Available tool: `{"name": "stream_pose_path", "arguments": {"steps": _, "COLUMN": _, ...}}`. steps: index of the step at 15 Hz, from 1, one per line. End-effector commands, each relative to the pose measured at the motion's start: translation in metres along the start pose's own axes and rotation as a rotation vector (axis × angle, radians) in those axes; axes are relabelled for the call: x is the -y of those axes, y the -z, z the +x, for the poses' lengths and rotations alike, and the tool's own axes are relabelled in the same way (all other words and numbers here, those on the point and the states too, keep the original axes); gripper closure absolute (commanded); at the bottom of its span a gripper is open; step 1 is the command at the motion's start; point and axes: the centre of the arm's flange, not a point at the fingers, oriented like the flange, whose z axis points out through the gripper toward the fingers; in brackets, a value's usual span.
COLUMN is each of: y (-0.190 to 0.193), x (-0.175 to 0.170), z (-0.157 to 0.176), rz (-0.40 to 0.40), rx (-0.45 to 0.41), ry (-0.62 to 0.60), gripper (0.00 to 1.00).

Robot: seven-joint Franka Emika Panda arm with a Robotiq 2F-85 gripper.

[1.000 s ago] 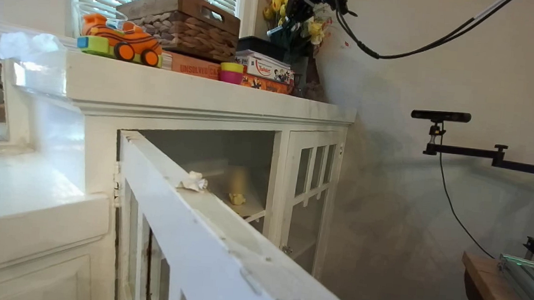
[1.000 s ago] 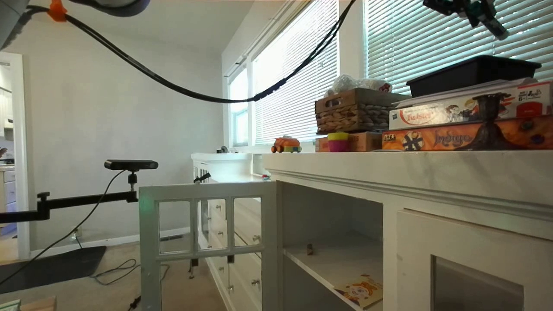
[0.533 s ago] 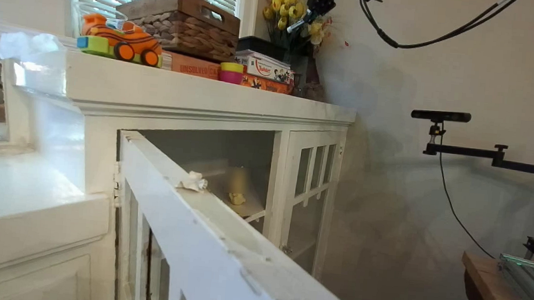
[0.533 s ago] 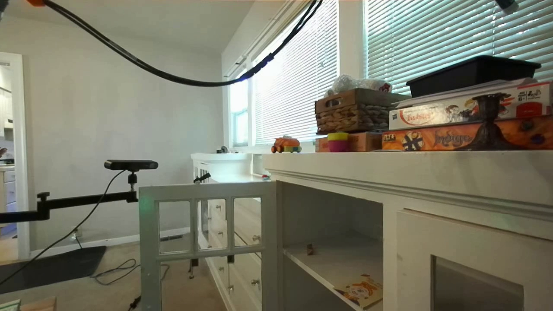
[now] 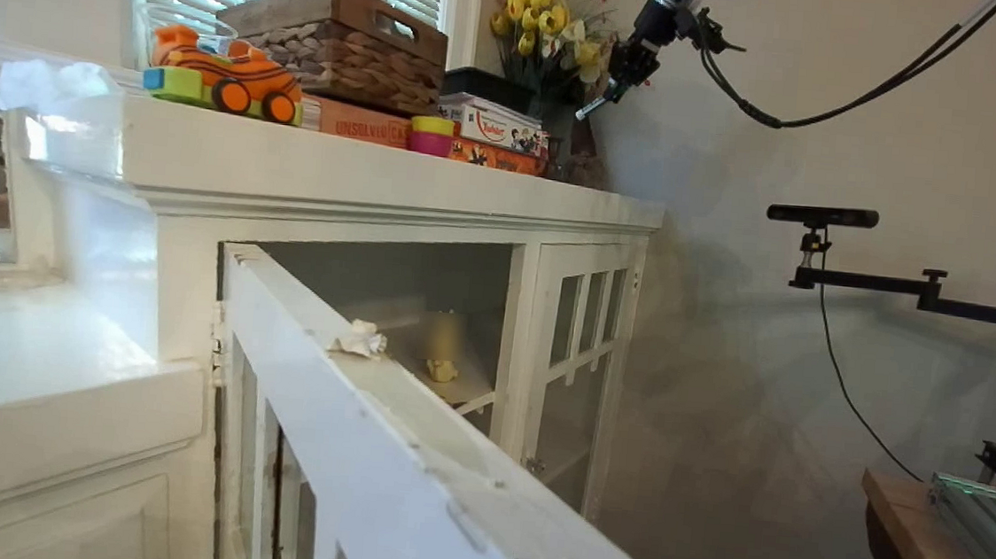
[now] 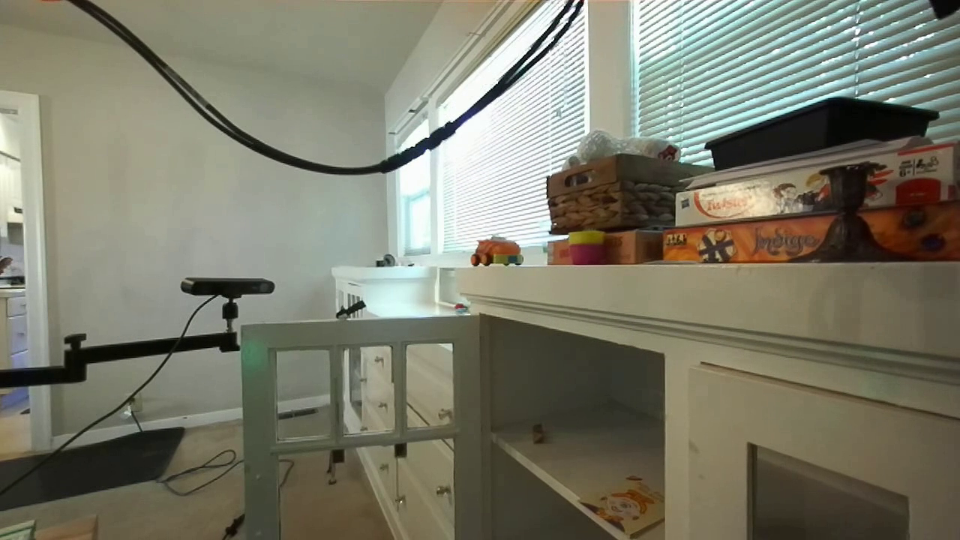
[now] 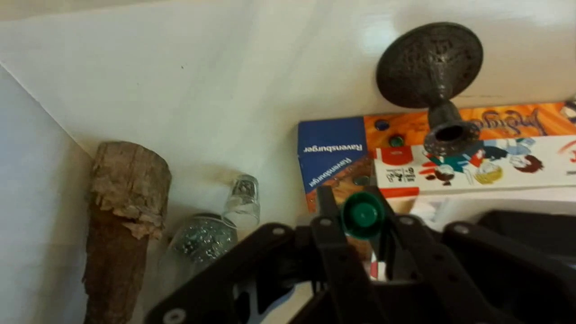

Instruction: Remove the marker and green ball from the black tray and put them on the cabinet top

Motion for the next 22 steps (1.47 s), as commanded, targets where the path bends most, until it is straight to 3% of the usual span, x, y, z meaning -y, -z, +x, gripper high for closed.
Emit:
{"name": "stream_pose_path", "arguments": {"steps": 1, "y": -0.02, "x": -0.004, "z": -0.041, "rz": -0.046, "rx": -0.016, "ry": -0.031, "gripper": 0.95}}
{"name": "stream_pose_path", "arguments": {"steps": 7, "y": -0.062, "x": -0.019, "z": -0.067, "rz": -0.131, "rx": -0.005, "ry": -0.079, "gripper": 0.95}}
{"name": "stream_pose_path", "arguments": {"steps": 22, "y": -0.125, "x": -0.03, "z": -0.076, "rz": -0.147, "rx": -0.049, "ry": -0.325, "gripper": 0.95}}
